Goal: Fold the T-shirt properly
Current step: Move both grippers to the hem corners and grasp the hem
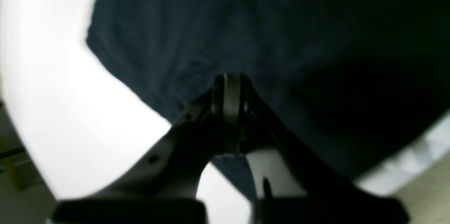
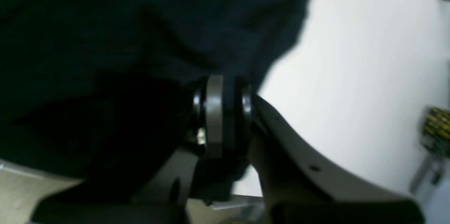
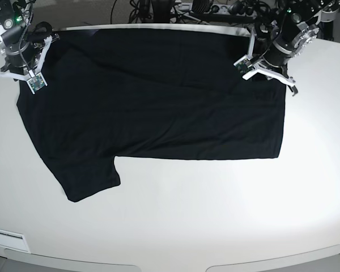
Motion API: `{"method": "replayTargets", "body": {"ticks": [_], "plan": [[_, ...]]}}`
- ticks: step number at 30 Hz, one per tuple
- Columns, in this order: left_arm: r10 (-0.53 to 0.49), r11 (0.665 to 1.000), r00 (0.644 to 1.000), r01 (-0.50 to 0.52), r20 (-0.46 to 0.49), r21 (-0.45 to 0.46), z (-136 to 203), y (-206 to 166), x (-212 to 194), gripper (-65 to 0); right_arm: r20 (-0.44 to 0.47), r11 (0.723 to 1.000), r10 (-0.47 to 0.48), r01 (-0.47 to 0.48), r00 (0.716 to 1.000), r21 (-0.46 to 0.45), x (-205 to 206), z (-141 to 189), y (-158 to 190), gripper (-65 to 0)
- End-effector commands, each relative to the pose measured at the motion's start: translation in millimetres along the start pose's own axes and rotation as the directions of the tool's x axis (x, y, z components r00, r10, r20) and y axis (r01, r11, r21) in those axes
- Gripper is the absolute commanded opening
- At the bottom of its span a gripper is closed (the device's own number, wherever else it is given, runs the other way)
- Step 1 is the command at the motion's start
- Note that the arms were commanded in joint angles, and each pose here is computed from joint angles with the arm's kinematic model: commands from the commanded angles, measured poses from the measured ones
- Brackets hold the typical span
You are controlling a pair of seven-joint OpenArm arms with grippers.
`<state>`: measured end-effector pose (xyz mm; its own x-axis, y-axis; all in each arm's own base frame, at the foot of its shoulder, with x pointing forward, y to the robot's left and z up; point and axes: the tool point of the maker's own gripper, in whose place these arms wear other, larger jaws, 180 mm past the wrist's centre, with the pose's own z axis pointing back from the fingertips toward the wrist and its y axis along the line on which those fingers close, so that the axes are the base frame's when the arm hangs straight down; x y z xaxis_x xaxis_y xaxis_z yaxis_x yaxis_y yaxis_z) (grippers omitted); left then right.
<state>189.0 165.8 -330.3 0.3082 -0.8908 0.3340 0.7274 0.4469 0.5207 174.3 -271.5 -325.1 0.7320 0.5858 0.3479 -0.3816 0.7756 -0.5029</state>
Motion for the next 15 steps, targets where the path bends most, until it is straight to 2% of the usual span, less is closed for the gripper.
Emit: {"method": "replayTargets", "body": {"ticks": [1, 4, 6, 8, 10, 12, 13, 15], "plan": [[-0.014, 0.999, 1.000, 0.013, 0.014, 0.051, 4.1, 12.2, 3.3, -65.0, 0.040, 0.999, 0.012, -0.011, 0.999, -0.042, 9.9, 3.8, -10.9, -55.5], [-0.014, 0.978, 0.999, 0.006, 0.036, 0.207, 7.7, 41.1, 7.3, -65.0, 0.042, 0.998, 0.003, 0.000, 0.999, -0.069, 10.2, 4.1, -15.9, -55.5], [0.024, 0.955, 0.995, -0.053, 0.100, 0.292, 12.0, 64.0, 15.2, -65.0, 0.049, 0.998, 0.004, 0.000, 0.999, -0.067, 11.5, 4.2, -15.6, -55.6], [0.117, 0.939, 0.980, -0.161, 0.159, 0.303, 11.6, 84.4, 16.1, -65.0, 0.061, 0.998, 0.005, -0.001, 0.998, -0.068, 13.7, 4.3, -15.6, -55.6], [0.231, 0.911, 0.959, -0.273, 0.166, 0.308, 6.0, 111.0, 3.2, -65.0, 0.067, 0.998, 0.014, -0.010, 0.998, -0.058, 14.7, 4.2, -13.7, -55.6], [0.366, 0.852, 0.915, -0.403, 0.171, 0.333, -1.3, 146.0, -19.3, -65.0, 0.067, 0.998, 0.018, -0.015, 0.998, -0.055, 14.9, 4.2, -13.1, -55.6], [0.437, 0.809, 0.880, -0.475, 0.188, 0.345, -4.6, 164.6, -30.8, -65.0, 0.071, 0.998, 0.019, -0.015, 0.997, -0.055, 15.6, 4.2, -13.2, -55.6], [0.556, 0.695, 0.789, -0.614, 0.262, 0.375, -9.1, 203.1, -51.4, -65.0, 0.091, 0.998, 0.019, -0.014, 0.996, -0.055, 19.1, 4.5, -13.1, -55.6]]}}
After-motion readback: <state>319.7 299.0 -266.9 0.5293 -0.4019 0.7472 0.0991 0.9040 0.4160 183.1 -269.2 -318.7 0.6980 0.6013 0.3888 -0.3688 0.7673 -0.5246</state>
